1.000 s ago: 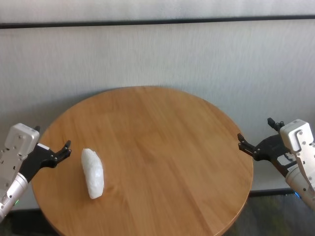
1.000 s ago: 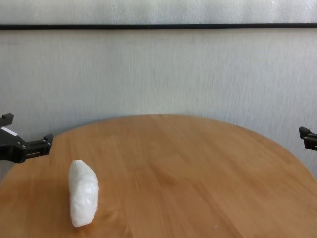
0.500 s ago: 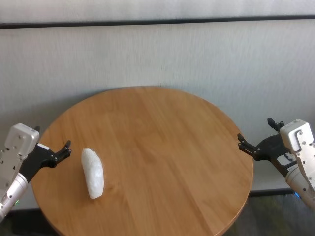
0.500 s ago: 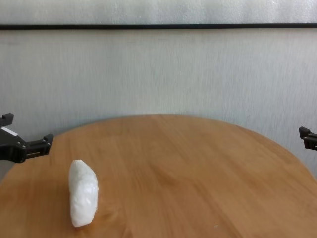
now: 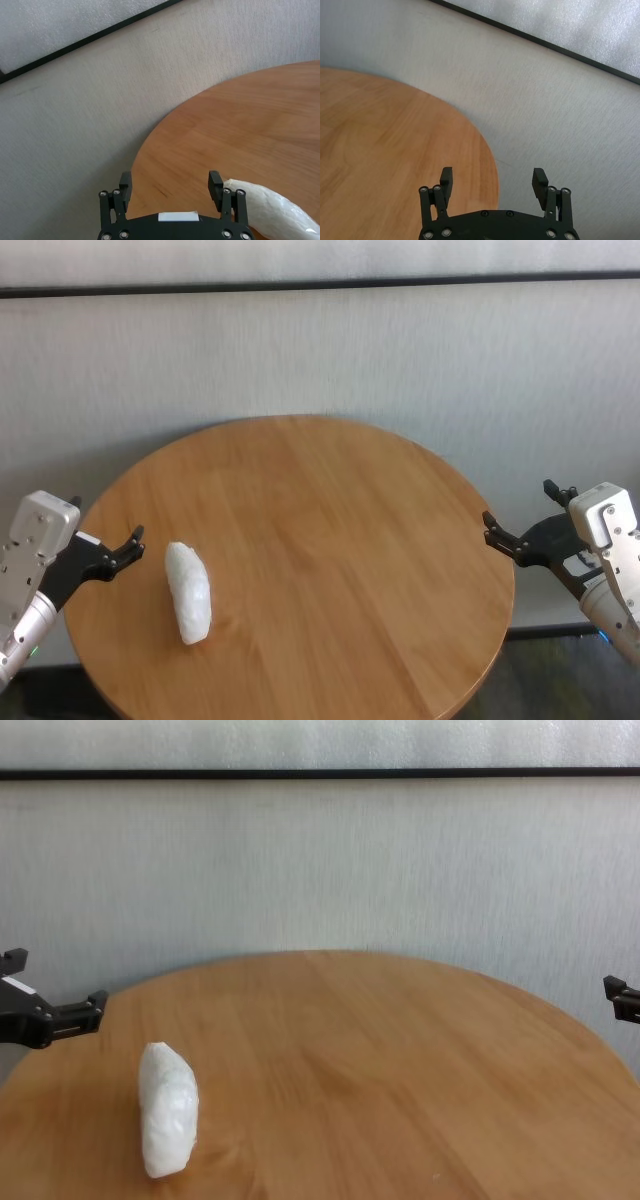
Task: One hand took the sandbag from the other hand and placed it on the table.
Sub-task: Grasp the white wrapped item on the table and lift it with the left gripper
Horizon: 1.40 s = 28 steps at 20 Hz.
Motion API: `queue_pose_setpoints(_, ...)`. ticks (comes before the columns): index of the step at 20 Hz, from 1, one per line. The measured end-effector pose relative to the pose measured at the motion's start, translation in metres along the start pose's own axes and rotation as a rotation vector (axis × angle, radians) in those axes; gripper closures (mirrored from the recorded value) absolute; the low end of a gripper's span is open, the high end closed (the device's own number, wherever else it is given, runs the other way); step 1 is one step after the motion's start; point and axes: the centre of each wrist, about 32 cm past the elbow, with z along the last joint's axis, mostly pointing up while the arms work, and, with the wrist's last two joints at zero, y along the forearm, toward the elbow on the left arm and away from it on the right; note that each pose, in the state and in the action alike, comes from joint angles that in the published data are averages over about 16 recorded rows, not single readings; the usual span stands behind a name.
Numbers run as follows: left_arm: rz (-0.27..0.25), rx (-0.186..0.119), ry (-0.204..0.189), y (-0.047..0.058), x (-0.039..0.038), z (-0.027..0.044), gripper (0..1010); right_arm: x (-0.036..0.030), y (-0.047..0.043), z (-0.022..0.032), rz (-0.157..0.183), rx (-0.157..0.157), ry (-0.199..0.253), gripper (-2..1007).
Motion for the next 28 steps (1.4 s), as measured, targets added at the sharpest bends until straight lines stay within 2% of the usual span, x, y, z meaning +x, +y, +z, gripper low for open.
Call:
queue_pose_setpoints(3,-0.008,0.022,0.011,0.002,0.0028,0.0048,8,0.0,0.0,0.0,0.0,0.0,0.0,4)
queue_pose_setpoints(6,-0.021,0.05,0.038,0.005,0.0076,0.0137,8,0.0,0.0,0.0,0.0,0.0,0.0,4)
queue_pose_setpoints(11,-0.075,0.119,0.11,0.012,0.0157,0.0361,8,0.0,0.0,0.0,0.0,0.0,0.0,4)
queue_pose_setpoints(16,-0.149,0.22,0.207,0.018,0.0177,0.0608,8,0.0,0.0,0.0,0.0,0.0,0.0,4)
queue_pose_setpoints(19,-0.189,0.279,0.259,0.02,0.0135,0.0732,8,0.0,0.0,0.0,0.0,0.0,0.0,4)
queue_pose_setpoints(22,-0.219,0.338,0.293,0.019,0.0054,0.0832,8,0.0,0.0,0.0,0.0,0.0,0.0,4)
queue_pose_setpoints(28,-0.233,0.43,0.315,0.011,-0.0169,0.0989,8,0.0,0.0,0.0,0.0,0.0,0.0,4)
